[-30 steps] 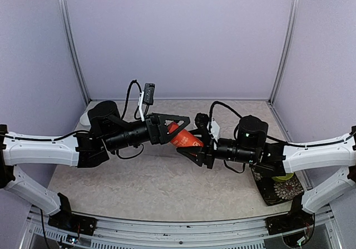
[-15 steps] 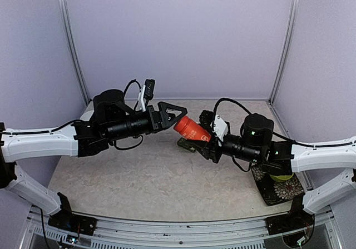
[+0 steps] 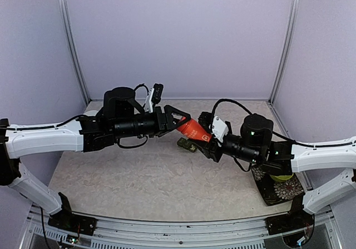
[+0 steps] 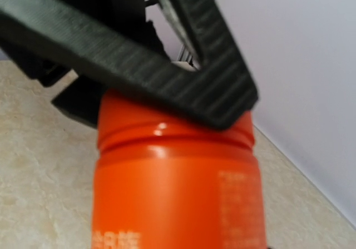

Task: Sort the pills into containers
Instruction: Screw the lid of the pill bottle onto the pill bottle.

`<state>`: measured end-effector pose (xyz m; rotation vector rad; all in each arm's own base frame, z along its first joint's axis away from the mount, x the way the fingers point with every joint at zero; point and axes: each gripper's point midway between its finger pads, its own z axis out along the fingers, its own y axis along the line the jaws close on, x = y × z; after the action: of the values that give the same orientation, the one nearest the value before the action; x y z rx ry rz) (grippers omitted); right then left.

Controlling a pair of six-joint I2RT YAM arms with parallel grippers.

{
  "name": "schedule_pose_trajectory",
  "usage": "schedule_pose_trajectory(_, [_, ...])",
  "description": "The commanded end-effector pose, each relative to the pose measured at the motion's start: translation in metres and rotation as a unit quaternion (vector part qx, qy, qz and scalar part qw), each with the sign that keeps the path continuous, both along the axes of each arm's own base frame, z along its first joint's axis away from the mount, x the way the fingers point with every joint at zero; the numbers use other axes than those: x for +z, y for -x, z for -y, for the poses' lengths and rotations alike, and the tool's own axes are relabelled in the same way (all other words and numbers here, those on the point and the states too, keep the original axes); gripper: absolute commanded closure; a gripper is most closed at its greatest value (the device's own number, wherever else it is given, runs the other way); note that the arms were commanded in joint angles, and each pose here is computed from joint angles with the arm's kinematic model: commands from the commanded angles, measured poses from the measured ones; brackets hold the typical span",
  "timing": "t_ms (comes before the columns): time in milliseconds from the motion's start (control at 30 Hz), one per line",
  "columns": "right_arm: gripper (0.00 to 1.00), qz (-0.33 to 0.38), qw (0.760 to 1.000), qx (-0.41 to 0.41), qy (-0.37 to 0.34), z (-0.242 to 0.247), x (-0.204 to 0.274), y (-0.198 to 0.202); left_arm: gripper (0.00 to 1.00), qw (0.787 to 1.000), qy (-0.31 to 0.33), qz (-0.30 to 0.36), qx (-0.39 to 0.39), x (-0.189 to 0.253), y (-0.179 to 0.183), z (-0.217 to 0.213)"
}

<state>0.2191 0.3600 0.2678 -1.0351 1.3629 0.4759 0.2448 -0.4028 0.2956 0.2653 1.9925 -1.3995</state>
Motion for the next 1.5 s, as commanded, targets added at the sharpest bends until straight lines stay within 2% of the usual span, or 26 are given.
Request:
schedule_pose_trajectory(0, [0.73, 0.016, 1.000, -0.011, -0.013, 0.004, 0.012, -0.002, 0.43, 1.000, -0.001, 0.002, -0.001, 0.006, -0.002, 0.003])
schedule_pose_trajectory(133, [0.73, 0.012, 1.000, -0.015, -0.013, 0.003, 0.010, -0.003, 0.50, 1.000, -0.001, 0.008, -0.004, 0.005, 0.000, 0.004])
schedule_pose_trajectory(300, [0.73, -0.016, 0.999, -0.009, -0.034, 0.001, 0.014, -0.001, 0.51, 0.999, 0.001, 0.040, -0.021, 0.008, 0.005, 0.009])
schedule_pose_trajectory(467, [0.73, -0.069, 0.994, 0.046, -0.074, -0.006, 0.025, 0.018, 0.52, 0.993, 0.018, 0.102, -0.055, 0.018, 0.017, 0.011])
schedule_pose_trajectory(667, [0.73, -0.142, 0.979, 0.106, -0.099, -0.010, 0.034, 0.038, 0.57, 0.972, 0.041, 0.206, -0.103, 0.032, 0.043, 0.006])
schedule_pose_trajectory(833, [0.73, -0.198, 0.961, 0.151, -0.122, -0.010, 0.044, 0.050, 0.57, 0.951, 0.070, 0.265, -0.143, 0.044, 0.067, 0.000])
schedule_pose_trajectory(1100, [0.73, -0.294, 0.913, 0.229, -0.167, -0.008, 0.057, 0.063, 0.57, 0.911, 0.090, 0.351, -0.196, 0.057, 0.102, -0.009])
schedule_pose_trajectory(1200, [0.73, -0.310, 0.898, 0.254, -0.181, -0.006, 0.065, 0.069, 0.56, 0.897, 0.095, 0.377, -0.209, 0.059, 0.114, -0.013])
schedule_pose_trajectory(1300, [0.73, -0.308, 0.899, 0.256, -0.180, -0.006, 0.067, 0.070, 0.51, 0.900, 0.093, 0.377, -0.198, 0.060, 0.110, -0.016])
schedule_pose_trajectory(1400, [0.73, -0.280, 0.915, 0.240, -0.166, -0.004, 0.063, 0.065, 0.30, 0.921, 0.088, 0.344, -0.161, 0.061, 0.092, -0.018])
schedule_pose_trajectory(1467, [0.73, -0.266, 0.925, 0.222, -0.156, -0.004, 0.057, 0.059, 0.24, 0.938, 0.085, 0.308, -0.138, 0.059, 0.076, -0.019])
